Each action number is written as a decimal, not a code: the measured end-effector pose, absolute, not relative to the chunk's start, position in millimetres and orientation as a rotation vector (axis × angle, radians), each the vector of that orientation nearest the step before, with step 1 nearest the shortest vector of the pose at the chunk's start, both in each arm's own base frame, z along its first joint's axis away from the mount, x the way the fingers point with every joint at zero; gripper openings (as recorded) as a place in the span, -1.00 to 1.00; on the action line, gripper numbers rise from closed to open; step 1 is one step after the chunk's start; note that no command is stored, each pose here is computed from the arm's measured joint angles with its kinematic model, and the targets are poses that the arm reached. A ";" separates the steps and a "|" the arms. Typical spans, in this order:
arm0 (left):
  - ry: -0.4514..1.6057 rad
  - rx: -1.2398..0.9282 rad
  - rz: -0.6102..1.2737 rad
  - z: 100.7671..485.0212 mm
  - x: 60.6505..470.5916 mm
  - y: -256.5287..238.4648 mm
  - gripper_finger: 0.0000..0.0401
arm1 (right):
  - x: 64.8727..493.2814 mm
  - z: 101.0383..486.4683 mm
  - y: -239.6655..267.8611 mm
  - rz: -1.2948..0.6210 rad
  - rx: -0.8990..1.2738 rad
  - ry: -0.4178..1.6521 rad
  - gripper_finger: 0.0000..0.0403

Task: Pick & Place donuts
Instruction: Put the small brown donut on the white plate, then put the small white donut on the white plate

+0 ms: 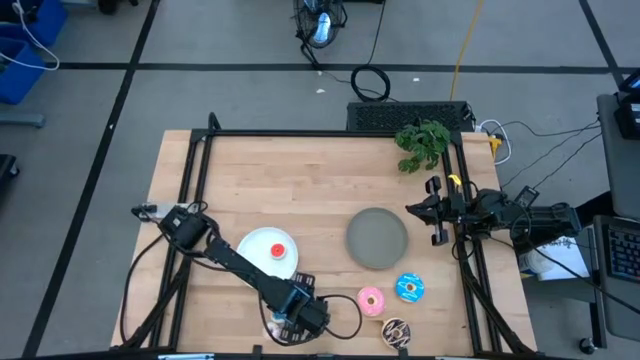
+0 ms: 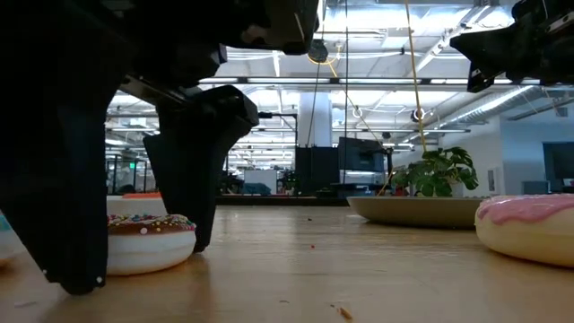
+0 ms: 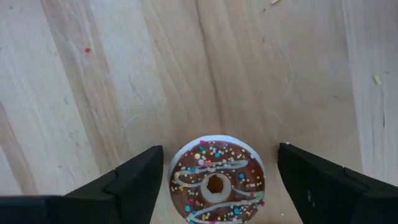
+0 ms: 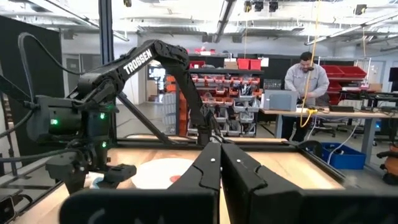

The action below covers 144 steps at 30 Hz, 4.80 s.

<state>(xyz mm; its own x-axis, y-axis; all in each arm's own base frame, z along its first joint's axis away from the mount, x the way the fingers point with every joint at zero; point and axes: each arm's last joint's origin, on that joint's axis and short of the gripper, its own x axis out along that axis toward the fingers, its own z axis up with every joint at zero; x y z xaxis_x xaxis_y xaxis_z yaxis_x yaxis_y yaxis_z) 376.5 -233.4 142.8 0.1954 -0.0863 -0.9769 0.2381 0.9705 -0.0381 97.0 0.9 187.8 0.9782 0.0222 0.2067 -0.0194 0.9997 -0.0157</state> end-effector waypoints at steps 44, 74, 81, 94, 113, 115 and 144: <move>1.301 -0.017 0.274 335.8 259.4 -150.3 -0.13 | 97.5 187.9 0.3 0.000 -0.011 -0.208 -1.00; 1.233 -0.247 0.266 224.6 232.3 -111.4 -0.13 | 97.4 188.7 0.3 0.002 -0.011 -0.216 -1.00; 1.263 -0.232 0.260 187.7 233.3 -107.9 -0.13 | 97.8 186.5 0.4 0.005 0.007 -0.192 -1.00; 1.280 -0.264 0.272 145.6 227.0 -104.9 -0.13 | 98.2 186.1 0.4 0.006 0.014 -0.187 -1.00; 1.312 -0.301 0.268 142.3 227.5 -105.2 0.20 | 98.9 185.5 0.4 0.006 0.012 -0.180 -1.00; 1.310 -0.283 0.264 142.3 227.6 -104.9 0.34 | 98.8 186.0 0.4 0.006 0.012 -0.184 -1.00; 1.167 -0.219 0.082 302.2 260.2 -151.8 -0.52 | 98.8 186.3 0.4 0.003 -0.012 -0.188 -1.00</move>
